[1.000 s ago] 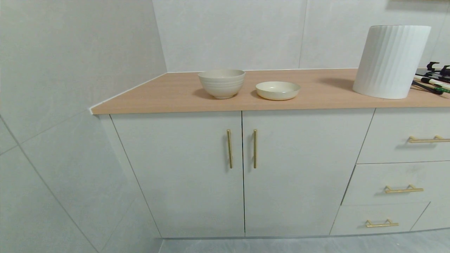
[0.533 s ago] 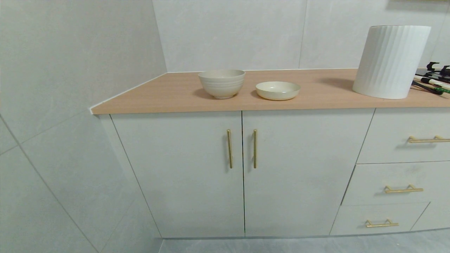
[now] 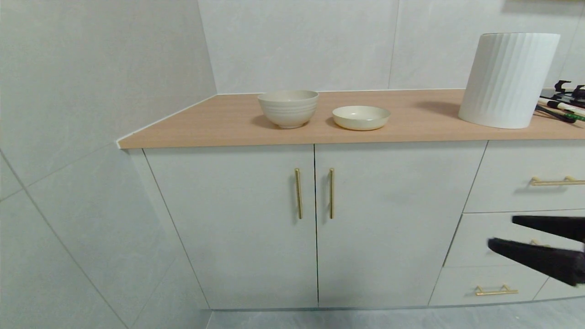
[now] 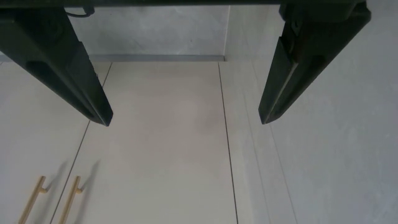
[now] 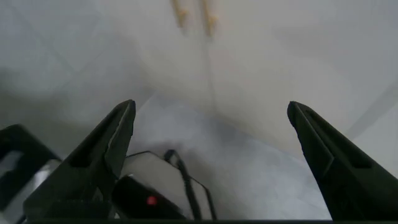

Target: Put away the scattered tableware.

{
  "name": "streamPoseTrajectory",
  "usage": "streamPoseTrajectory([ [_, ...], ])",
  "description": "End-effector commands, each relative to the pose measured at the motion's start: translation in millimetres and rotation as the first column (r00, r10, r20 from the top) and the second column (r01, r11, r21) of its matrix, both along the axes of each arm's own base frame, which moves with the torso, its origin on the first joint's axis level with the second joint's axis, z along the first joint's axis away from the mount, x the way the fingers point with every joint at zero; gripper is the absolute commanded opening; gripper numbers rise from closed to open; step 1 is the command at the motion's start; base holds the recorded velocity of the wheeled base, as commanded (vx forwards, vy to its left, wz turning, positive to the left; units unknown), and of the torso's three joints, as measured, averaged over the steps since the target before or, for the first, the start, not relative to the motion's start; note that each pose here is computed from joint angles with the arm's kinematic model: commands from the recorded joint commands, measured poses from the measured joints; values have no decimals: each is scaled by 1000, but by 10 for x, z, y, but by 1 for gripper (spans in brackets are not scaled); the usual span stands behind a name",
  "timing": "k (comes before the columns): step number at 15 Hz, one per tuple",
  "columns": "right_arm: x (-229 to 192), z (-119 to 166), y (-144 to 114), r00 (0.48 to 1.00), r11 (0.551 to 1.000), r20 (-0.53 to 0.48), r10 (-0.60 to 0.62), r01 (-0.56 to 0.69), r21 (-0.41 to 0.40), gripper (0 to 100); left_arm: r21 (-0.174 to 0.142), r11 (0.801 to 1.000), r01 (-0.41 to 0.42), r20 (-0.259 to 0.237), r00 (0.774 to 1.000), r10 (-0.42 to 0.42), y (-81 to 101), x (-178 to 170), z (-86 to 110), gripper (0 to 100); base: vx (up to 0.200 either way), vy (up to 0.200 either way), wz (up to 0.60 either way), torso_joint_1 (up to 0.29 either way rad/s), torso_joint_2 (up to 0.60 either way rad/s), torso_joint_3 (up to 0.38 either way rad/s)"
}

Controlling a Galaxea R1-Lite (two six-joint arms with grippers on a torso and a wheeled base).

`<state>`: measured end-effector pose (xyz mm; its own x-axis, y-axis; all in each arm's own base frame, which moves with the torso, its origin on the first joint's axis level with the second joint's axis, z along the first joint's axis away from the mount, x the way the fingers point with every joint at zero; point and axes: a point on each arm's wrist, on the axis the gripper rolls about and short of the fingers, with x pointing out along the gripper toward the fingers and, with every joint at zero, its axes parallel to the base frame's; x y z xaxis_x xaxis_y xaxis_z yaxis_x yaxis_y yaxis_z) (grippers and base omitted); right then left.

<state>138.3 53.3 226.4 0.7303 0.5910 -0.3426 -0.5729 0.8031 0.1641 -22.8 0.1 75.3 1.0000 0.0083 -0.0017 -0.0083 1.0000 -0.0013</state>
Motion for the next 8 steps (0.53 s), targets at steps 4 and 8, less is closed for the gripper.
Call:
streamPoseTrajectory([
  [4, 994, -74, 838, 975, 986, -151, 163, -166, -8, 100, 0, 1000, -1, -1, 1000, 1, 0, 1, 1, 100, 0, 0, 0, 0, 0, 0],
  [8, 1438, -272, 1165, 962, 986, -217, 165, -166, 14, 100, -2, 1000, -1, -1, 1000, 1, 0, 1, 1, 100, 0, 0, 0, 0, 0, 0],
])
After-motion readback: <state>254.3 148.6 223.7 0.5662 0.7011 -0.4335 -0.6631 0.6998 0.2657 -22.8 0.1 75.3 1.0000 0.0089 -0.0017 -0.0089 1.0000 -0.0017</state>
